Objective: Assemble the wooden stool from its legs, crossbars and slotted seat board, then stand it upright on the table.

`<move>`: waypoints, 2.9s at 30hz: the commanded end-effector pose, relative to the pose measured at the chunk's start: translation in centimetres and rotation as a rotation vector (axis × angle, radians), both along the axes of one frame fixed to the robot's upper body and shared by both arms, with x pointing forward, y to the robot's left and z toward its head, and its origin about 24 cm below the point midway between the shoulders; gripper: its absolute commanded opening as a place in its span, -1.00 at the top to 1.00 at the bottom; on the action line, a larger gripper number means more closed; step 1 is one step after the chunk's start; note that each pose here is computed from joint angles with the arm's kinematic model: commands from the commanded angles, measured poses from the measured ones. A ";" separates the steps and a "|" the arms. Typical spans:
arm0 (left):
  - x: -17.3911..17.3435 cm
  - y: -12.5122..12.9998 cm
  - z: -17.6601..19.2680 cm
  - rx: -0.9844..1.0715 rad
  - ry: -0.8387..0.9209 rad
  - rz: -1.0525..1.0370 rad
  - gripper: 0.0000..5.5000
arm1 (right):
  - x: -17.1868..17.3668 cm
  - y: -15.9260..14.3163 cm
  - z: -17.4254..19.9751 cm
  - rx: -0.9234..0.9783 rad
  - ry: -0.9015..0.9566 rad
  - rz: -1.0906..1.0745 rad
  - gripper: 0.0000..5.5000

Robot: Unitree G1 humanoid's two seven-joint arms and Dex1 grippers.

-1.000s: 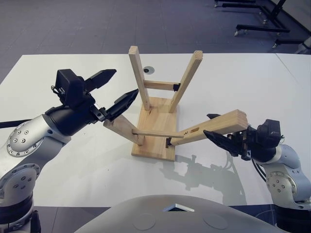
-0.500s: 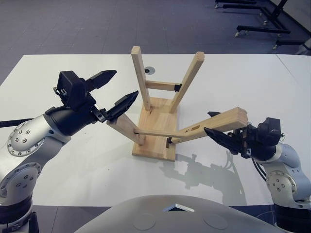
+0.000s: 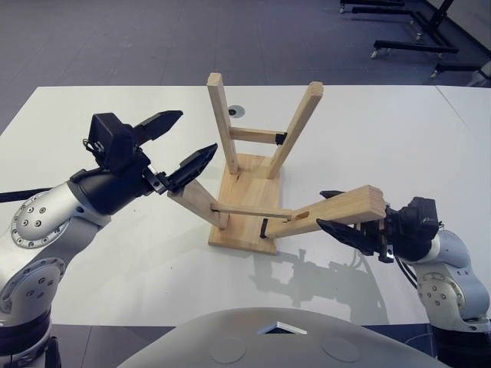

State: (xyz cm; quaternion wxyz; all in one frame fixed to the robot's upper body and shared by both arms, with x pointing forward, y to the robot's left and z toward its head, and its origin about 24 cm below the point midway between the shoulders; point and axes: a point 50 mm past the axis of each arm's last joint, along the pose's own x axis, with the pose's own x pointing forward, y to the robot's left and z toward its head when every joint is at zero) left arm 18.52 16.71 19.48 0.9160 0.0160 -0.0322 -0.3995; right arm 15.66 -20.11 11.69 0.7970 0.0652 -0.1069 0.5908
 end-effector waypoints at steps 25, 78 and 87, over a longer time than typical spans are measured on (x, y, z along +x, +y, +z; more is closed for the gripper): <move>-0.1 -0.2 -1.0 -0.039 0.094 0.037 -0.53 | 0.8 -0.4 0.7 0.032 0.032 -0.060 0.25; 0.4 -0.5 -0.2 -0.053 0.086 -0.010 -0.53 | 2.1 -0.9 0.7 -0.120 -0.023 0.130 0.25; 0.5 -0.5 -0.1 -0.051 0.085 -0.020 -0.53 | 2.7 -0.6 0.7 -0.175 -0.036 0.218 0.25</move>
